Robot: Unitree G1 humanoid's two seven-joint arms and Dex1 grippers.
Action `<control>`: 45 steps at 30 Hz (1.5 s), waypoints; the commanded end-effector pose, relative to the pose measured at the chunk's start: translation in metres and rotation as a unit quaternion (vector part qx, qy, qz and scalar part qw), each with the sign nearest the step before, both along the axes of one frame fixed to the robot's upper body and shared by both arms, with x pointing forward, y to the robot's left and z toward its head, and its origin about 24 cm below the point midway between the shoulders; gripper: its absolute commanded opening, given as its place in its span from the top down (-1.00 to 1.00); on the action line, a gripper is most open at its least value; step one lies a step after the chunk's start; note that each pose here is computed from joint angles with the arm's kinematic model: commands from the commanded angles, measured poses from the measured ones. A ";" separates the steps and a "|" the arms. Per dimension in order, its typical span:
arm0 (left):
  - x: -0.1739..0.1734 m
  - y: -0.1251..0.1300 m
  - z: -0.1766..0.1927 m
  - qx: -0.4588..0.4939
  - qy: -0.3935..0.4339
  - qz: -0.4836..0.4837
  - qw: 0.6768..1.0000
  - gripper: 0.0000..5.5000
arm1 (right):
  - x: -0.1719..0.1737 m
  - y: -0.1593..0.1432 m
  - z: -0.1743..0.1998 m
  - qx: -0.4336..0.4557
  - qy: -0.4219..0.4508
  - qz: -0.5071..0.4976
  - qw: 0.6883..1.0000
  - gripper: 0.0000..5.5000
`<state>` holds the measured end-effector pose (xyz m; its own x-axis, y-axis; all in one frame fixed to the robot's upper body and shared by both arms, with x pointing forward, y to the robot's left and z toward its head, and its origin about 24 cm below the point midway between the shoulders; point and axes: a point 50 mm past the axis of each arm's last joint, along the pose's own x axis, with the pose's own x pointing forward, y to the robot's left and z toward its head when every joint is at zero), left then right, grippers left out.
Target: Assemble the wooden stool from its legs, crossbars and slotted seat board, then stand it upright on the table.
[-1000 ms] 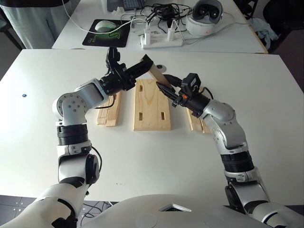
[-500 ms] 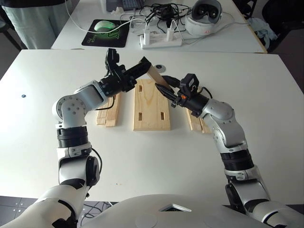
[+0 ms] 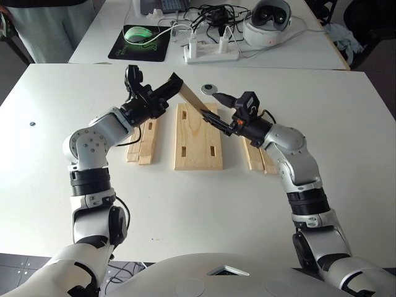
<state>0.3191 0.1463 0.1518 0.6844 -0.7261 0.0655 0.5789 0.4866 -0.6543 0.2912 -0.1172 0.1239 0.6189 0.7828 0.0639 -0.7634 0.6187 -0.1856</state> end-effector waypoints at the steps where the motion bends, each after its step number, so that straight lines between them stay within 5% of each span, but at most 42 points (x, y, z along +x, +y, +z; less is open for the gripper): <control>1: 0.002 0.006 0.005 0.018 -0.006 0.004 1.000 0.84 | -0.004 -0.006 0.000 0.012 -0.002 -0.030 0.999 -0.06; 10: -0.014 0.055 0.024 0.185 -0.081 0.162 0.966 0.84 | 0.004 -0.043 -0.001 0.046 0.012 -0.135 0.990 -0.06; 27: -0.020 0.074 -0.012 0.360 -0.089 0.314 0.874 0.84 | -0.006 -0.048 -0.026 0.032 0.053 -0.199 0.978 -0.06; 45: -0.021 0.073 -0.027 0.353 -0.049 0.312 0.880 0.84 | -0.009 -0.037 -0.030 0.029 0.060 -0.188 0.980 -0.06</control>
